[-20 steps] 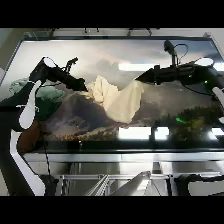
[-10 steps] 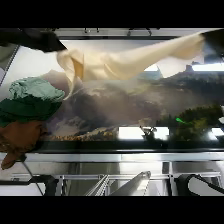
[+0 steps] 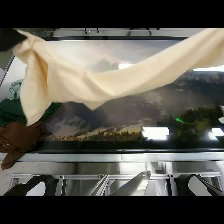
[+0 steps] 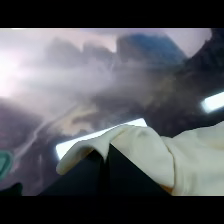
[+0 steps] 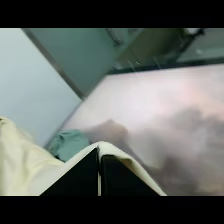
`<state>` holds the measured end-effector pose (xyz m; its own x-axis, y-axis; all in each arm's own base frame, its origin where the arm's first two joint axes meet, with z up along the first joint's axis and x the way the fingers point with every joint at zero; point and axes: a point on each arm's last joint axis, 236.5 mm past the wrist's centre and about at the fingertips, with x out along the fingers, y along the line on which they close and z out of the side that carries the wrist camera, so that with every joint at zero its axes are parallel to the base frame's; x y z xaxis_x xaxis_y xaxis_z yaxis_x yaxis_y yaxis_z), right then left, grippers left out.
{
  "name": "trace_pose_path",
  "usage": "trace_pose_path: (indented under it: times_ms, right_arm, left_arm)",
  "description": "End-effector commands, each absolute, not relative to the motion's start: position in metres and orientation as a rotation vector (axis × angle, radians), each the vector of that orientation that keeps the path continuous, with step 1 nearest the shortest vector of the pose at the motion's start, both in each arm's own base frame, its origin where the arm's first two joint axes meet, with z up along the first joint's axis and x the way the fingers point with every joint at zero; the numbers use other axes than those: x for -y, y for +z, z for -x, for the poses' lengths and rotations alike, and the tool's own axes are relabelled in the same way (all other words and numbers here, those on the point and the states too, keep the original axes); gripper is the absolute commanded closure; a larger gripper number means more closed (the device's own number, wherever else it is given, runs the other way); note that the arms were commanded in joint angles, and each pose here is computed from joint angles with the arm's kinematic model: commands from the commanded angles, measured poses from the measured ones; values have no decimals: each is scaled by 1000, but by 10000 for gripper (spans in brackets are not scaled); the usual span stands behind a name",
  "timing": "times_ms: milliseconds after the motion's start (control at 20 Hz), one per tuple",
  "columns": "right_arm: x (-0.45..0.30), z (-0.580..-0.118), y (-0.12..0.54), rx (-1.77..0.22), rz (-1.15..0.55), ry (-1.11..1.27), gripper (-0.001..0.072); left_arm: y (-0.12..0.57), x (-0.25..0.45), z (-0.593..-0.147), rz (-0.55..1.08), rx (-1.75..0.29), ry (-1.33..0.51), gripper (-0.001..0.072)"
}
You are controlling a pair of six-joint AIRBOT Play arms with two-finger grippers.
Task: Fold the shirts.
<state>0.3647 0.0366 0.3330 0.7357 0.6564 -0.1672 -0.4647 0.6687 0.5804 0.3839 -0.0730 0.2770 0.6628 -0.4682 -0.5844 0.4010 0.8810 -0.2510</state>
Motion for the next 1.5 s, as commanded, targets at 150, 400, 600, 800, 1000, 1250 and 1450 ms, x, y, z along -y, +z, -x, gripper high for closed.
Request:
trace_pose_path:
  times_ms: [150, 400, 600, 800, 1000, 1250, 1450]
  right_arm:
    - [32, -369, 179, -775, -541, 227, 701]
    - [36, -364, 79, -920, -610, 175, 341]
    - [41, -364, 53, -993, -623, 162, 67]
    - [20, -367, 10, -1116, -685, 204, 67]
    - [-6, -381, -56, -1245, -740, 221, 68]
    - [-72, -400, -79, -1239, -924, 460, 69]
    - [-118, -398, -105, -1328, -878, 524, 71]
  left_arm:
    - [139, 68, -355, 256, -1115, -583, 687]
    - [60, 91, -359, 331, -1288, -679, 429]
    - [35, 66, -375, 452, -1367, -605, 0]
    - [1, 56, -375, 552, -1450, -558, 1]
    - [-49, 70, -363, 603, -1556, -551, 2]
    - [-83, 94, -346, 610, -1686, -602, 2]
    - [-103, 117, -337, 581, -1750, -640, 199]
